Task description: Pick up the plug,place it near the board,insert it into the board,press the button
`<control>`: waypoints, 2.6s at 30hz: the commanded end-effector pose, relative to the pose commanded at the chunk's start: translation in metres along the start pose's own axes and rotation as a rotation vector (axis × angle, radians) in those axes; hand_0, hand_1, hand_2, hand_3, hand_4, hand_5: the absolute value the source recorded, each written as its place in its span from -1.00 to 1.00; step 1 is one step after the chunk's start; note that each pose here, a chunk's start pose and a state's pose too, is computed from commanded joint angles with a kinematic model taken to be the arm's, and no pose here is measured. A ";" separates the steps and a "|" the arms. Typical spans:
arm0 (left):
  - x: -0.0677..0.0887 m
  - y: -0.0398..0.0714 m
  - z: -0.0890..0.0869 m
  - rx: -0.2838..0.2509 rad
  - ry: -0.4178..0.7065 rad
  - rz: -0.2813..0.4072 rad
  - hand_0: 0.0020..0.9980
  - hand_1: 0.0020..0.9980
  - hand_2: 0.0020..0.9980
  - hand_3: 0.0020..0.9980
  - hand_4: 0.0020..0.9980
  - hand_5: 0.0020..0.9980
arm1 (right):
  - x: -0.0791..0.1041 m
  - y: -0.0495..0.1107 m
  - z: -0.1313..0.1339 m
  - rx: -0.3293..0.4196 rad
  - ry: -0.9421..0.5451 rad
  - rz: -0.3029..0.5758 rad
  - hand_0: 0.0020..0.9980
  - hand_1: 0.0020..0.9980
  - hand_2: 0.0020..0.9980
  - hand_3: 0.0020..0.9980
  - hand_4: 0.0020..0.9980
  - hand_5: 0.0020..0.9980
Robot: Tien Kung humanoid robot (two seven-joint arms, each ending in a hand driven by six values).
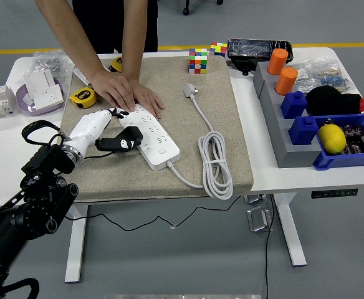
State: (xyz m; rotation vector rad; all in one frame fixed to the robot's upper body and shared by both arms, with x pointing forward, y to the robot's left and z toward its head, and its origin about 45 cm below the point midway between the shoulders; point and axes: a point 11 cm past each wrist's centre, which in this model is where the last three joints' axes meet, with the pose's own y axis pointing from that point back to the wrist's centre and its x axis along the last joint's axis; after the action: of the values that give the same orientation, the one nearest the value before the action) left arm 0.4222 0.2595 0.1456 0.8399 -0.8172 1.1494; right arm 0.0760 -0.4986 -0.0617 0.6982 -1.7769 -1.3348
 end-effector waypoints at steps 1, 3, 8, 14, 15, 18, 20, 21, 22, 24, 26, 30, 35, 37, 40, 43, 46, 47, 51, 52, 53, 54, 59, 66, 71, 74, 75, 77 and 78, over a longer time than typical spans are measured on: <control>0.002 0.001 0.002 -0.005 0.014 0.008 0.59 0.82 0.69 0.72 1.00 0.67 | 0.000 0.000 0.001 -0.001 0.000 0.001 0.62 0.54 0.51 0.56 1.00 1.00; 0.008 0.003 0.006 -0.014 0.075 0.038 0.59 0.82 0.69 0.72 1.00 0.67 | 0.001 0.000 0.002 -0.003 0.001 0.002 0.62 0.54 0.51 0.56 1.00 1.00; 0.026 0.009 0.012 -0.026 0.240 0.146 0.73 0.90 0.86 0.81 1.00 1.00 | 0.000 -0.001 0.003 -0.005 0.003 0.001 0.62 0.54 0.51 0.56 1.00 1.00; 0.037 0.029 0.014 0.007 0.455 0.252 0.80 0.94 0.88 0.85 1.00 1.00 | -0.001 -0.002 0.007 -0.010 0.008 0.000 0.62 0.54 0.51 0.56 1.00 1.00; 0.039 0.033 0.016 0.007 0.495 0.261 0.80 0.94 0.88 0.85 1.00 1.00 | -0.002 -0.002 0.008 -0.011 0.008 0.000 0.62 0.54 0.51 0.56 1.00 1.00; 0.038 0.046 0.021 0.003 0.617 0.257 0.87 0.97 0.91 0.86 1.00 1.00 | -0.002 -0.003 0.009 -0.012 0.010 -0.001 0.62 0.54 0.51 0.56 1.00 1.00; 0.035 0.053 0.026 -0.007 0.683 0.235 0.87 0.97 0.91 0.86 1.00 1.00 | -0.002 -0.003 0.010 -0.014 0.010 -0.001 0.62 0.54 0.51 0.56 1.00 1.00; 0.033 0.057 0.029 -0.013 0.723 0.219 0.87 0.97 0.91 0.86 1.00 1.00 | -0.002 -0.003 0.010 -0.013 0.009 -0.001 0.62 0.54 0.51 0.56 1.00 1.00; 0.030 0.061 0.032 -0.018 0.766 0.205 0.87 0.97 0.91 0.86 1.00 1.00 | -0.002 -0.003 0.009 -0.012 0.008 0.000 0.62 0.54 0.51 0.56 1.00 1.00; 0.024 0.069 0.037 -0.026 0.846 0.179 0.92 0.96 0.91 0.87 1.00 1.00 | -0.002 -0.003 0.009 -0.011 0.006 -0.001 0.62 0.54 0.51 0.56 1.00 1.00; 0.017 0.075 0.042 -0.033 0.892 0.150 0.92 0.96 0.91 0.87 1.00 1.00 | -0.003 -0.003 0.009 -0.009 0.005 -0.002 0.62 0.54 0.51 0.56 1.00 1.00; 0.000 0.084 0.045 -0.040 0.898 0.073 0.89 0.93 0.82 0.78 1.00 1.00 | -0.003 -0.003 0.009 -0.009 0.002 -0.004 0.62 0.54 0.51 0.56 1.00 1.00; -0.018 0.087 0.038 -0.009 0.857 0.002 0.89 0.93 0.82 0.78 1.00 1.00 | -0.004 -0.003 0.009 -0.008 0.000 -0.006 0.62 0.54 0.51 0.56 1.00 1.00; -0.024 0.087 0.036 0.000 0.837 -0.022 0.89 0.90 0.79 0.73 1.00 1.00 | -0.004 -0.003 0.009 -0.008 -0.001 -0.006 0.62 0.54 0.51 0.56 1.00 1.00; -0.030 0.087 0.034 0.012 0.815 -0.040 0.89 0.90 0.79 0.73 1.00 1.00 | -0.004 -0.002 0.008 -0.005 -0.002 -0.006 0.62 0.54 0.51 0.56 1.00 1.00; -0.033 0.086 0.033 0.020 0.794 -0.046 0.89 0.90 0.78 0.73 1.00 1.00 | -0.004 -0.002 0.007 -0.004 -0.003 -0.006 0.62 0.54 0.51 0.56 1.00 1.00; -0.037 0.086 0.032 0.027 0.773 -0.055 0.89 0.90 0.78 0.73 1.00 1.00 | -0.003 -0.002 0.008 -0.005 -0.004 -0.004 0.62 0.54 0.51 0.56 1.00 1.00; -0.039 0.086 0.031 0.032 0.759 -0.057 0.89 0.90 0.78 0.73 1.00 1.00 | -0.003 -0.003 0.008 -0.006 -0.005 -0.003 0.62 0.54 0.51 0.56 1.00 1.00; -0.044 0.084 0.028 0.047 0.718 -0.062 0.91 0.90 0.79 0.73 1.00 1.00 | -0.002 -0.003 0.008 -0.006 -0.007 0.000 0.62 0.54 0.51 0.56 1.00 1.00; -0.045 0.083 0.028 0.049 0.713 -0.064 0.91 0.90 0.79 0.73 1.00 1.00 | -0.002 -0.002 0.008 -0.005 -0.007 0.000 0.62 0.54 0.51 0.56 1.00 1.00; -0.045 0.083 0.028 0.049 0.708 -0.067 0.91 0.90 0.79 0.73 1.00 1.00 | -0.002 -0.002 0.007 -0.004 -0.007 0.000 0.62 0.54 0.51 0.56 1.00 1.00; -0.046 0.082 0.028 0.049 0.699 -0.069 0.92 0.91 0.79 0.74 1.00 1.00 | -0.002 -0.002 0.007 -0.004 -0.008 0.000 0.62 0.54 0.51 0.56 1.00 1.00; -0.048 0.077 0.033 0.037 0.669 -0.078 0.92 0.91 0.79 0.74 1.00 1.00 | -0.002 -0.002 0.006 -0.001 -0.009 0.001 0.62 0.54 0.51 0.56 1.00 1.00; -0.049 0.068 0.043 0.009 0.628 -0.099 0.94 0.90 0.79 0.74 1.00 1.00 | -0.001 -0.001 0.003 0.004 -0.011 0.003 0.62 0.54 0.51 0.56 1.00 1.00; -0.050 0.064 0.051 -0.013 0.599 -0.112 0.94 0.90 0.79 0.74 1.00 1.00 | -0.001 -0.001 0.003 0.006 -0.013 0.004 0.62 0.54 0.51 0.56 1.00 1.00; -0.049 0.062 0.056 -0.033 0.564 -0.111 0.95 0.90 0.79 0.74 1.00 1.00 | -0.001 -0.001 0.002 0.007 -0.015 0.006 0.62 0.54 0.51 0.56 1.00 1.00; -0.048 0.062 0.058 -0.038 0.554 -0.111 0.95 0.90 0.79 0.74 1.00 1.00 | 0.000 -0.001 0.002 0.007 -0.015 0.006 0.62 0.54 0.51 0.56 1.00 1.00; -0.048 0.061 0.060 -0.047 0.538 -0.113 0.95 0.90 0.79 0.74 1.00 1.00 | 0.000 -0.001 0.002 0.008 -0.016 0.007 0.62 0.54 0.51 0.56 1.00 1.00; -0.048 0.060 0.061 -0.050 0.529 -0.112 0.95 0.89 0.79 0.74 1.00 1.00 | 0.000 -0.001 0.001 0.009 -0.016 0.007 0.62 0.54 0.51 0.56 1.00 1.00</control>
State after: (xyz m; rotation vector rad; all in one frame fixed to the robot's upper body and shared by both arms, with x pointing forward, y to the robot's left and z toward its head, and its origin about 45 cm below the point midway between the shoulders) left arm 0.3466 0.1968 0.1395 0.4950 -0.3544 1.1723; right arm 0.0749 -0.4979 -0.0630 0.6874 -1.7974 -1.3325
